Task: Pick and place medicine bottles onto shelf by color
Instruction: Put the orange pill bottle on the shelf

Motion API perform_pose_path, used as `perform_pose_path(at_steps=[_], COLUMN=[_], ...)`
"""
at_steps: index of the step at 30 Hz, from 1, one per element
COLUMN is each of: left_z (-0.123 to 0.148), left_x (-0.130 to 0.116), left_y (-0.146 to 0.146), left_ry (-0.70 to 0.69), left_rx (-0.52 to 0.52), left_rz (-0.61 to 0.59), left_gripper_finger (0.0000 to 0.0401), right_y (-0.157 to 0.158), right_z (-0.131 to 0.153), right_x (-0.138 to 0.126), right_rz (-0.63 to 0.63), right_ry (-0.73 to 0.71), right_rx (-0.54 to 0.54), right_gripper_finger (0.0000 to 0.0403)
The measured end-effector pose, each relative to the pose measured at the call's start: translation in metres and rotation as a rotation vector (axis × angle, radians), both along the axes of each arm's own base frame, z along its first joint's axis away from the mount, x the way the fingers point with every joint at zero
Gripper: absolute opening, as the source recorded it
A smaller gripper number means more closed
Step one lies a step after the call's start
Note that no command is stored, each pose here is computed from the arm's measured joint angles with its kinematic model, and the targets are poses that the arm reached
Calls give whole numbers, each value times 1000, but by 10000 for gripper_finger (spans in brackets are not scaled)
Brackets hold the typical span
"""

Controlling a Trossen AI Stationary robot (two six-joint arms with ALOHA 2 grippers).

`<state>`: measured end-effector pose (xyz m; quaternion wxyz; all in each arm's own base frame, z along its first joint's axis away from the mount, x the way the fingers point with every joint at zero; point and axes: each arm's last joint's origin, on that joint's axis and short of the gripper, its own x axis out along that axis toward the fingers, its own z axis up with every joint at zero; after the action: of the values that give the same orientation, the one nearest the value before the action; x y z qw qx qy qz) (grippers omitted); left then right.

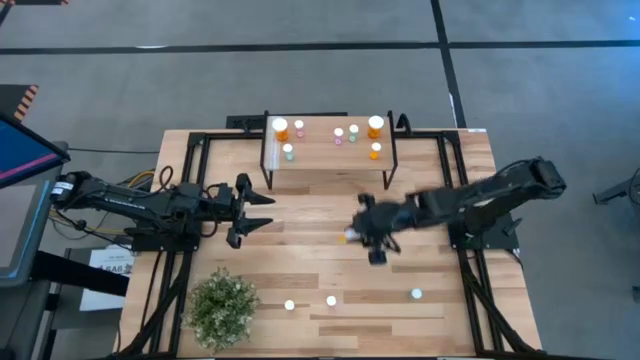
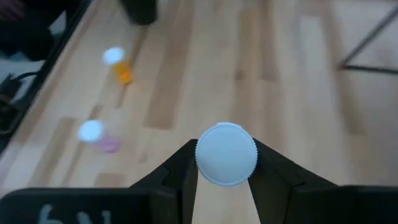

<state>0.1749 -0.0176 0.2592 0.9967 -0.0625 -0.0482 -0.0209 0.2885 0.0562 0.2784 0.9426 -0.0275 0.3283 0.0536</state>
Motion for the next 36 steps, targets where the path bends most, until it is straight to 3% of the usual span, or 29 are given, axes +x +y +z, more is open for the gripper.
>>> perform_pose_path(at_steps=[9, 17, 23, 36], left_z=[-2, -1, -1, -2], left_x=[4, 4, 4, 4], left_y=[0, 0, 0, 0], left_ry=[5, -1, -1, 0], left_rx=[-1, 4, 4, 20], left_rz=[10, 13, 16, 20], left_gripper_finger=[231, 231, 231, 231], right_y=[-69, -119, -164, -258], right_z=[60, 92, 100, 77], right_x=[16, 30, 49, 71], right_rz=[-52, -122, -181, -319], right_ry=[-162, -220, -180, 30], right_rx=[-43, -100, -114, -48], right_gripper_finger=[145, 147, 150, 150])
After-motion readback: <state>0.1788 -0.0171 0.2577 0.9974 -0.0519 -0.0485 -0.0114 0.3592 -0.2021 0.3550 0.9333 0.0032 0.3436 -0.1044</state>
